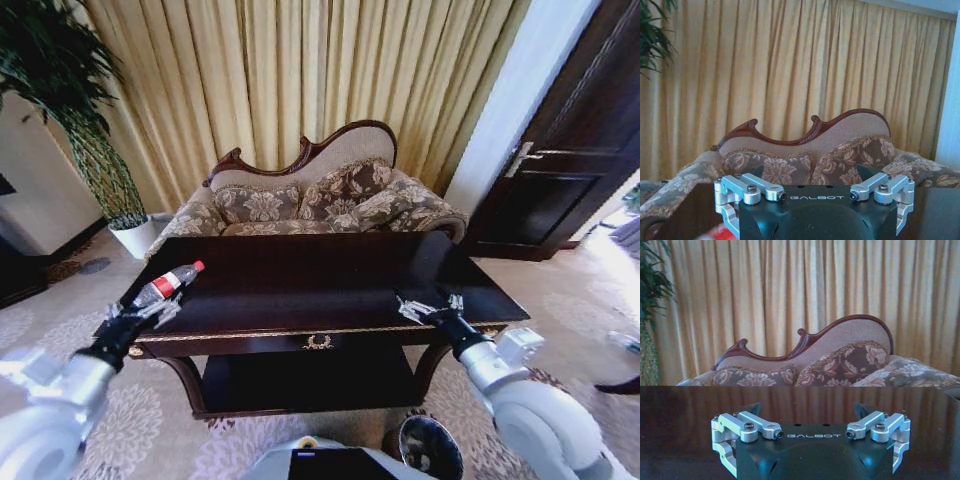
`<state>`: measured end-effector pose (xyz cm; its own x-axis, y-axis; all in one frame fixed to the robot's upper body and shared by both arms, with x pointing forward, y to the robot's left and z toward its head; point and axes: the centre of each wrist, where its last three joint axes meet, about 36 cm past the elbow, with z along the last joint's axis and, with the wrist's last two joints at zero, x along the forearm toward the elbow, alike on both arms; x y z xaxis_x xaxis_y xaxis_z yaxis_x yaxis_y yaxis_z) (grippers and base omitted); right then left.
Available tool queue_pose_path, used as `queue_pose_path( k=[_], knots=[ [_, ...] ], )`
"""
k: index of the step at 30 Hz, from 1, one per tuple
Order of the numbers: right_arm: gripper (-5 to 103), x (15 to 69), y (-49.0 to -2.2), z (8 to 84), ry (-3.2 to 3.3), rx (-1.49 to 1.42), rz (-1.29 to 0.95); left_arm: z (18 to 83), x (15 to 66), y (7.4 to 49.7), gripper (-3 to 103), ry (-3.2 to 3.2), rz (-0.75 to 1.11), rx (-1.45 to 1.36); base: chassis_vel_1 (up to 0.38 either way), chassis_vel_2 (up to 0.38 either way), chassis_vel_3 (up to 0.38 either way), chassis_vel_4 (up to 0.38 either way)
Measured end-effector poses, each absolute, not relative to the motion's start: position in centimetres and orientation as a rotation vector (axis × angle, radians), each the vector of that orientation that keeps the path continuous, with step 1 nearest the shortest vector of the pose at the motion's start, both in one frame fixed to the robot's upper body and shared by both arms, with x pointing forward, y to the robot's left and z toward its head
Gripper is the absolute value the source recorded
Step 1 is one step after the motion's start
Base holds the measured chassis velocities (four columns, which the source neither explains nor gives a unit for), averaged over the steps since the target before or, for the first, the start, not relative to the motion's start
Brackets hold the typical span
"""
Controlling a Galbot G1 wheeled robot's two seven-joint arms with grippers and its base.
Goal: Move to the front of the table and place the trash on the table into the trash bin.
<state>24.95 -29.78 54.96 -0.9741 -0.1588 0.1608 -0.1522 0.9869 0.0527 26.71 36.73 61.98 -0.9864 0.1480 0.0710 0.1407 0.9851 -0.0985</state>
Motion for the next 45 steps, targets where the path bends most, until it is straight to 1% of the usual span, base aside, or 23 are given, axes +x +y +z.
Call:
queue_pose_path(
  k=[1,3,5,6,9,14,19,25,26,28,32,37,45],
  knots=[
    [100,24.8,-29.8,54.8,-2.963,0.218,-0.06,63.1,28.3,37.7,100,-3.025,0.149,-0.239,0.0,0.0,0.0,0.0],
    [100,24.7,-29.8,54.7,-2.961,0.211,-0.06,63.7,29.2,38.2,100,-3.004,0.139,-0.241,0.0,0.0,0.0,0.0],
    [100,24.5,-29.8,54.6,-2.958,0.186,-0.063,64.7,31.4,39.7,100,-2.927,0.112,-0.241,0.0,0.0,0.0,0.0],
    [100,24.5,-29.8,54.6,-2.958,0.186,-0.063,64.7,31.4,39.7,100,-2.927,0.112,-0.241,0.0,0.0,0.0,0.0],
    [100,24.3,-30.0,54.5,-2.952,0.14,-0.05,65.8,34.5,41.8,100,-2.799,0.119,-0.238,0.0,0.0,0.0,0.0],
    [100,23.9,-30.2,54.2,-2.957,0.087,-0.032,66.0,36.7,43.3,100,-2.722,0.1,-0.312,0.0,0.0,0.0,0.0],
    [100,23.7,-30.0,53.9,-2.958,0.06,-0.042,65.6,37.8,44.2,100,-2.656,0.053,-0.344,0.0,0.0,0.0,0.0],
    [100,23.4,-29.8,52.9,-2.946,0.035,-0.05,65.6,38.7,45.1,100,-2.606,-0.013,-0.306,0.0,0.0,0.0,0.0],
    [100,23.2,-29.8,52.4,-2.944,0.021,-0.05,66.0,39.2,45.6,100,-2.6,-0.075,-0.288,0.0,0.0,0.0,0.0],
    [100,23.0,-29.7,51.8,-2.949,0.005,-0.056,66.7,39.8,46.3,100,-2.594,-0.134,-0.303,0.0,0.0,0.0,0.0],
    [100,22.7,-29.5,51.2,-2.96,-0.005,-0.057,66.6,40.6,47.0,100,-2.564,-0.194,-0.328,0.0,0.0,0.0,0.0],
    [100,22.6,-29.7,51.1,-2.972,-0.021,-0.048,65.2,41.2,47.7,100,-2.51,-0.219,-0.322,0.0,0.0,0.0,0.0],
    [100,22.3,-29.7,50.9,-2.983,-0.047,-0.034,63.3,41.1,47.3,100,-2.466,-0.216,-0.348,0.0,0.0,0.0,0.0]
  ],
)
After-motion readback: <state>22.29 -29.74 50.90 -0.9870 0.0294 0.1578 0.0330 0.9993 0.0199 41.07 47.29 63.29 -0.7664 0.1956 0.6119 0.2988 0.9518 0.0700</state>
